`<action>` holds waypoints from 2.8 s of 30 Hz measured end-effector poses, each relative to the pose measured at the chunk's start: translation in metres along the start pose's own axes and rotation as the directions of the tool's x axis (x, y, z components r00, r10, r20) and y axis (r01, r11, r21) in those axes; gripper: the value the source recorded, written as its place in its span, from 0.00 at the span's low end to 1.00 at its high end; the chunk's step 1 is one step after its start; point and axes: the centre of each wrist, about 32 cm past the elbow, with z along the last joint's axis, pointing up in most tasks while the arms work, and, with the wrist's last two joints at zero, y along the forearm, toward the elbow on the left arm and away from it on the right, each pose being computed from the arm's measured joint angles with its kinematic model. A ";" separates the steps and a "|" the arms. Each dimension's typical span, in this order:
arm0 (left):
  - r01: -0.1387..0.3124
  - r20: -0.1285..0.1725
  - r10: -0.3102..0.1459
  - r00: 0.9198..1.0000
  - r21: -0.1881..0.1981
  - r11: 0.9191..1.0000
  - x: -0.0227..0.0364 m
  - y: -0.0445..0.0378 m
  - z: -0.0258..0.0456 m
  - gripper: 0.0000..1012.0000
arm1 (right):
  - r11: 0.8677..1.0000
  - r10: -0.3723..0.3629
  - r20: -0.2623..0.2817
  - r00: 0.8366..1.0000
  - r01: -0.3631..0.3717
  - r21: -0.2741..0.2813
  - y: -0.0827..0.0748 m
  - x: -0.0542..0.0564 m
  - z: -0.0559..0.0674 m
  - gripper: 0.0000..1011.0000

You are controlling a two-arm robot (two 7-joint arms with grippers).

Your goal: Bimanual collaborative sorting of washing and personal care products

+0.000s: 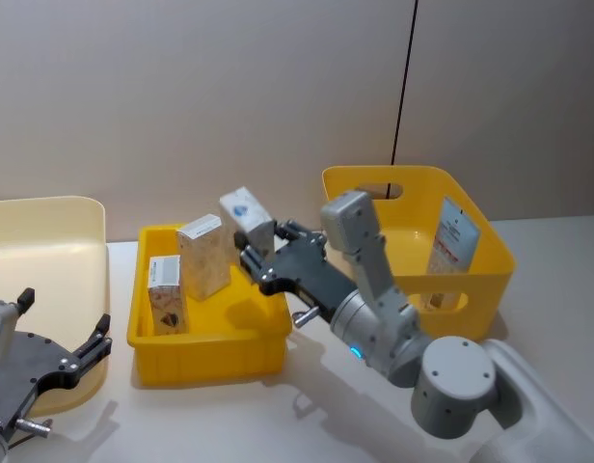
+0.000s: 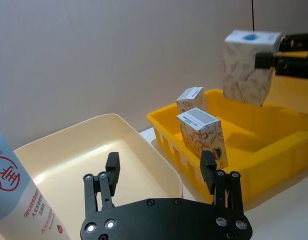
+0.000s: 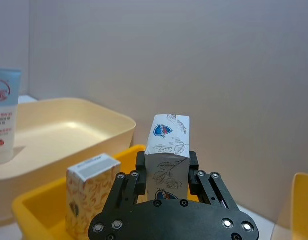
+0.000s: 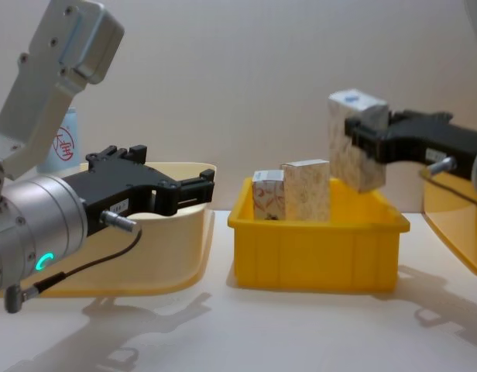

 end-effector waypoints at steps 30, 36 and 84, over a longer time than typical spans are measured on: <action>0.000 0.000 0.000 1.000 0.000 1.000 0.0000 0.0000 0.0000 0.99 | 0.950 -0.275 0.043 0.960 0.265 0.162 -0.043 0.004 0.031 0.44; 0.000 0.000 0.000 1.000 0.000 1.000 0.0000 0.0000 0.0000 0.99 | 0.937 -0.332 0.051 0.942 0.324 0.129 -0.050 0.002 0.032 0.44; 0.000 0.000 0.000 1.000 0.000 1.000 0.0000 0.0000 0.0000 0.99 | 0.837 -0.520 0.035 0.854 0.517 -0.181 -0.053 0.002 0.016 0.44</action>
